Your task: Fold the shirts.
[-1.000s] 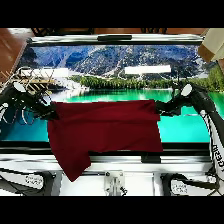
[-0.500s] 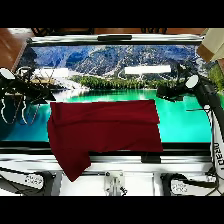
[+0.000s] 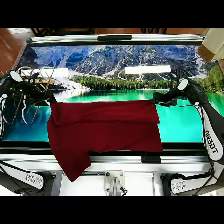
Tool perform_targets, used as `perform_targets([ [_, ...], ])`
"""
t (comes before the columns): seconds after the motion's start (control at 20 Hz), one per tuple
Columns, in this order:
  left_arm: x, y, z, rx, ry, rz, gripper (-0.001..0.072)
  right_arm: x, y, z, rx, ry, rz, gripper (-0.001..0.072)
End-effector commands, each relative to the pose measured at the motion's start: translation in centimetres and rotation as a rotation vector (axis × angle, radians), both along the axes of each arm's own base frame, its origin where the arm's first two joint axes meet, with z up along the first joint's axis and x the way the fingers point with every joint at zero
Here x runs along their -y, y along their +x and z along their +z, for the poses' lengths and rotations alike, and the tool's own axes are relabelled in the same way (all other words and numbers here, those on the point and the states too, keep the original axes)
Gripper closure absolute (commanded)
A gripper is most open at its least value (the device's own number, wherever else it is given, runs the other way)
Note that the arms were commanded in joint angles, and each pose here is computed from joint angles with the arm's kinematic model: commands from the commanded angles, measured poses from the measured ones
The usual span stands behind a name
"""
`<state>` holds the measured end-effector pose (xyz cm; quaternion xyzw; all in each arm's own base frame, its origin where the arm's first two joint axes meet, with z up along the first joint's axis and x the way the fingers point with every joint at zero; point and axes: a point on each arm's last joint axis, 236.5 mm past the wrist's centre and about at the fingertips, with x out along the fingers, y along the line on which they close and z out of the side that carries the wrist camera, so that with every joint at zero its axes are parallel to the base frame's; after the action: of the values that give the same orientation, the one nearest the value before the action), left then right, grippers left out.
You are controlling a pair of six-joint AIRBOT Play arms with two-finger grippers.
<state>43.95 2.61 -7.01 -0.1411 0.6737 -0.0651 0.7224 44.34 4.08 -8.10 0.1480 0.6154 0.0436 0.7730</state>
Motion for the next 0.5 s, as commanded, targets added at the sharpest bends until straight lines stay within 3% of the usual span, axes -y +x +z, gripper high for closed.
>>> perform_targets([
  [0.0,-0.3,-0.1,-1.6,-0.026,0.01,-0.001,0.0103,-1.1,-0.1,-1.7,-0.036,0.05,-0.016,0.0207],
  [0.25,0.1,-0.4,-3.4,-0.066,-0.012,0.003,0.0145,-2.8,1.2,-2.2,-0.015,0.145,-0.075,0.0212],
  [0.3,0.5,-0.3,-3.6,-0.069,-0.032,0.008,0.0406,-3.3,1.3,-2.1,-0.012,0.157,-0.063,0.0235],
  [0.35,1.1,0.1,-3.5,-0.058,-0.06,0.019,0.0677,-3.7,1.3,-2.1,-0.005,0.156,-0.041,0.044],
  [0.4,1.5,1.0,-3.3,-0.023,-0.082,0.036,0.0672,-4.0,1.5,-2.0,0.008,0.153,-0.034,0.0606],
  [0.45,1.8,2.0,-2.8,0.016,-0.095,0.055,0.0673,-4.1,1.9,-2.0,0.025,0.151,-0.039,0.0654],
])
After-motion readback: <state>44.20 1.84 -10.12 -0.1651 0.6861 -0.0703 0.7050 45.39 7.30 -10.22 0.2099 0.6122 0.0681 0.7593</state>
